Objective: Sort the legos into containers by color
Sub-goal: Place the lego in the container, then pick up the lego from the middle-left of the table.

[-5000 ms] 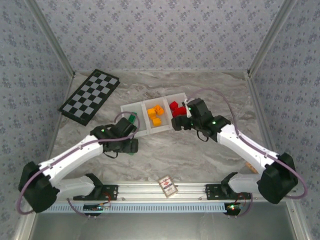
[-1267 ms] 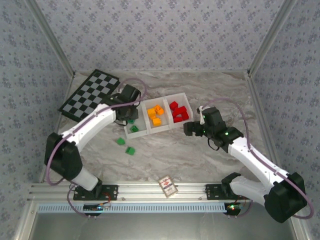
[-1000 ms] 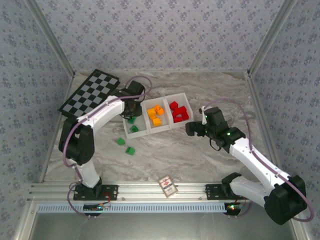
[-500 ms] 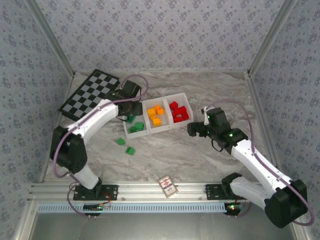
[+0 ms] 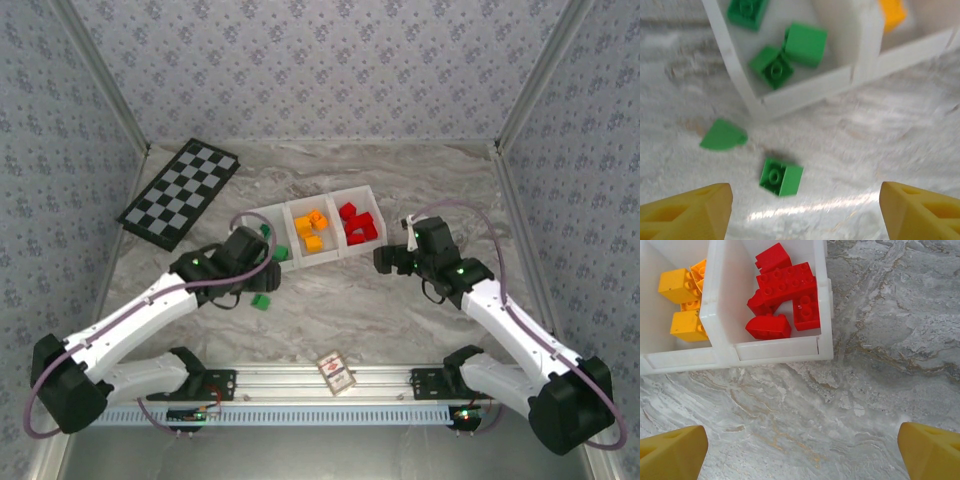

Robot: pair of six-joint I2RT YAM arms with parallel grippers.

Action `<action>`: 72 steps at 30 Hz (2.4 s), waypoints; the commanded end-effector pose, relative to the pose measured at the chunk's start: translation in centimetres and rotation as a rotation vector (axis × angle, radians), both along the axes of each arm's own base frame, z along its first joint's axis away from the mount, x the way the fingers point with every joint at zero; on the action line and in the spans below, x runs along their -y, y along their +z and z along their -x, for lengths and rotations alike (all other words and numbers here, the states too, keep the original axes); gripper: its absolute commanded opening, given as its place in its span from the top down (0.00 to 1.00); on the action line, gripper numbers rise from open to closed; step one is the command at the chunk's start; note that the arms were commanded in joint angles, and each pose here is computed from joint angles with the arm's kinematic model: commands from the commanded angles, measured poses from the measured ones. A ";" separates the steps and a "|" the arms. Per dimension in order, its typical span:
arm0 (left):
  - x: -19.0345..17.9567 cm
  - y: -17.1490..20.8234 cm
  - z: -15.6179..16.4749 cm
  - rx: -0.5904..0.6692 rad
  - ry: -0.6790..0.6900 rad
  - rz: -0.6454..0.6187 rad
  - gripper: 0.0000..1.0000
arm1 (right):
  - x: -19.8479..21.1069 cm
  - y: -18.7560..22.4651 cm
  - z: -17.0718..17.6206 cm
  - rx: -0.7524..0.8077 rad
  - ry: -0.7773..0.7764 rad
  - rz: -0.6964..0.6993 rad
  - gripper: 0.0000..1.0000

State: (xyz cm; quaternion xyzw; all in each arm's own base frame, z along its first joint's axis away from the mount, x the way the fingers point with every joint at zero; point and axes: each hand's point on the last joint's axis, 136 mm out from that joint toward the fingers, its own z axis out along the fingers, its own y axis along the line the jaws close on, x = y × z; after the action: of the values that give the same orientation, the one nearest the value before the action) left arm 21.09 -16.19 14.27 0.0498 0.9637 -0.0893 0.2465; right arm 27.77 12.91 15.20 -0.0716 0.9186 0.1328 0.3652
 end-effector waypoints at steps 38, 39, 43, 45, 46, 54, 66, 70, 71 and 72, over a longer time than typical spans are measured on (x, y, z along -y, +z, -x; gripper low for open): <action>-0.5 -13.1 0.8 -0.359 -0.038 -0.151 0.32 | 0.2 -0.9 0.4 -0.040 -0.022 -0.025 0.00; -0.5 -13.3 0.8 -0.365 -0.034 -0.151 0.32 | 0.2 -0.9 0.5 -0.042 -0.021 -0.025 0.00; -0.8 -14.0 0.8 -0.388 -0.006 -0.137 0.37 | 0.3 -0.8 0.7 -0.043 -0.023 -0.026 0.00; -1.0 -14.0 0.8 -0.389 0.008 -0.133 0.42 | 0.4 -0.7 0.7 -0.040 -0.025 -0.026 0.00; -1.1 -14.1 0.8 -0.389 0.017 -0.135 0.44 | 0.4 -0.7 0.7 -0.041 -0.025 -0.026 0.00; -1.9 -13.5 0.7 -0.356 0.069 -0.129 0.63 | 0.4 -0.9 0.6 -0.039 -0.036 -0.033 0.00; -2.1 -5.1 -0.6 -0.145 0.135 -0.002 0.75 | 1.0 -0.9 0.5 -0.038 -0.063 -0.028 0.00; -1.8 -0.4 -2.8 -0.018 0.142 0.026 0.73 | 1.4 -1.1 0.5 -0.042 -0.095 -0.035 0.00; -1.7 0.6 -3.6 0.011 0.140 0.020 0.71 | 1.4 -1.1 0.5 -0.044 -0.099 -0.037 0.00; -1.6 1.3 -4.4 0.033 0.141 0.015 0.70 | 1.5 -1.1 0.5 -0.046 -0.103 -0.042 0.00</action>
State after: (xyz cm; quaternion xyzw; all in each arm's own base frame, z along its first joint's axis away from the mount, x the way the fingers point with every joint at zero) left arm 23.81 -15.09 13.06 -0.0162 0.9669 -0.0988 0.2349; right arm 27.55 12.17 14.29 -0.0341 0.9237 0.1402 0.3548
